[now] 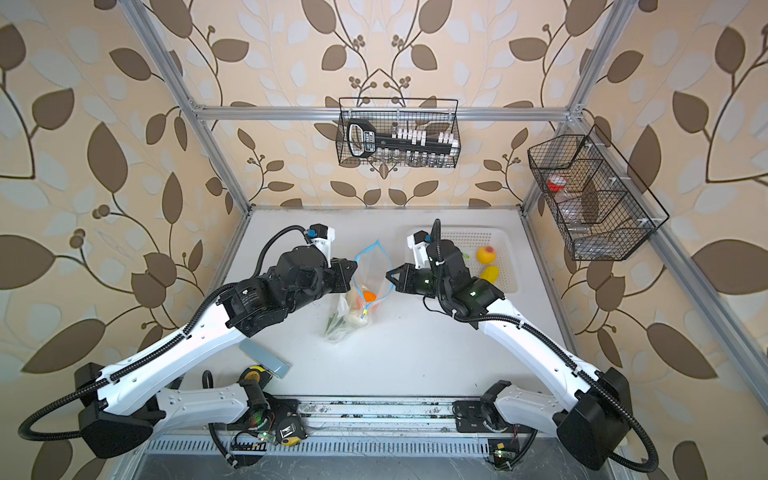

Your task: Place the food in the zip-top bag and seal the zipper

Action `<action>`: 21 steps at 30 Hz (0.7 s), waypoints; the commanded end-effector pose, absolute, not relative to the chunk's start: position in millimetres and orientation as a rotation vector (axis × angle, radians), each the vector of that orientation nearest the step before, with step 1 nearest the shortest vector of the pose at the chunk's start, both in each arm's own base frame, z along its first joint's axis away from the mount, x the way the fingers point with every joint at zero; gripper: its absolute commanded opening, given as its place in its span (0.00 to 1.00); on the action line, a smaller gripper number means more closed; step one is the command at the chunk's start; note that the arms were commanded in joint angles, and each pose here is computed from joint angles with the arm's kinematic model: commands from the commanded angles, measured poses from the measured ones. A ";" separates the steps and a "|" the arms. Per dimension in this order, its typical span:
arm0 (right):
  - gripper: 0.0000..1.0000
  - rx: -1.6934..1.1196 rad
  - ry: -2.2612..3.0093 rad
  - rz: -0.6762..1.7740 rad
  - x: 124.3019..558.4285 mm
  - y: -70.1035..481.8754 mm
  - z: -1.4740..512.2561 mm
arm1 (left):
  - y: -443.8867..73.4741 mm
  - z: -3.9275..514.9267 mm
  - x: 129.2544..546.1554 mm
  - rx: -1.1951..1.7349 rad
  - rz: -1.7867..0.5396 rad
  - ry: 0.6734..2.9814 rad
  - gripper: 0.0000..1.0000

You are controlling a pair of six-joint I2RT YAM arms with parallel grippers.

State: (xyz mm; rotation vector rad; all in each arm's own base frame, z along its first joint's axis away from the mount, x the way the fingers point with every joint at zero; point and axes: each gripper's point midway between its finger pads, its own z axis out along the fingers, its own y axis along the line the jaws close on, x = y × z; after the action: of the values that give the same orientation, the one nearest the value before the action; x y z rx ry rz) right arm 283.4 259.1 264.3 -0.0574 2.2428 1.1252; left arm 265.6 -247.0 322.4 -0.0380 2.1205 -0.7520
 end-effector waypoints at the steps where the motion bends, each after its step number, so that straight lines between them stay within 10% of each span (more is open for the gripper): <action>1: 0.00 -0.089 2.215 1.121 285.6 265.0 277.2 | -227.5 363.3 266.8 -0.064 -0.735 2.003 0.00; 21: 0.01 -0.130 2.219 1.117 283.7 278.0 277.0 | -190.2 392.5 259.9 -0.074 -0.617 1.900 0.00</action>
State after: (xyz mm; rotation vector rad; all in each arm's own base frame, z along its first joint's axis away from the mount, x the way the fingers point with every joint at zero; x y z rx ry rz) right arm 278.9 275.7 271.3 -0.1160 2.2370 1.1409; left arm 257.7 -203.3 365.9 -0.0405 1.9897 -0.6274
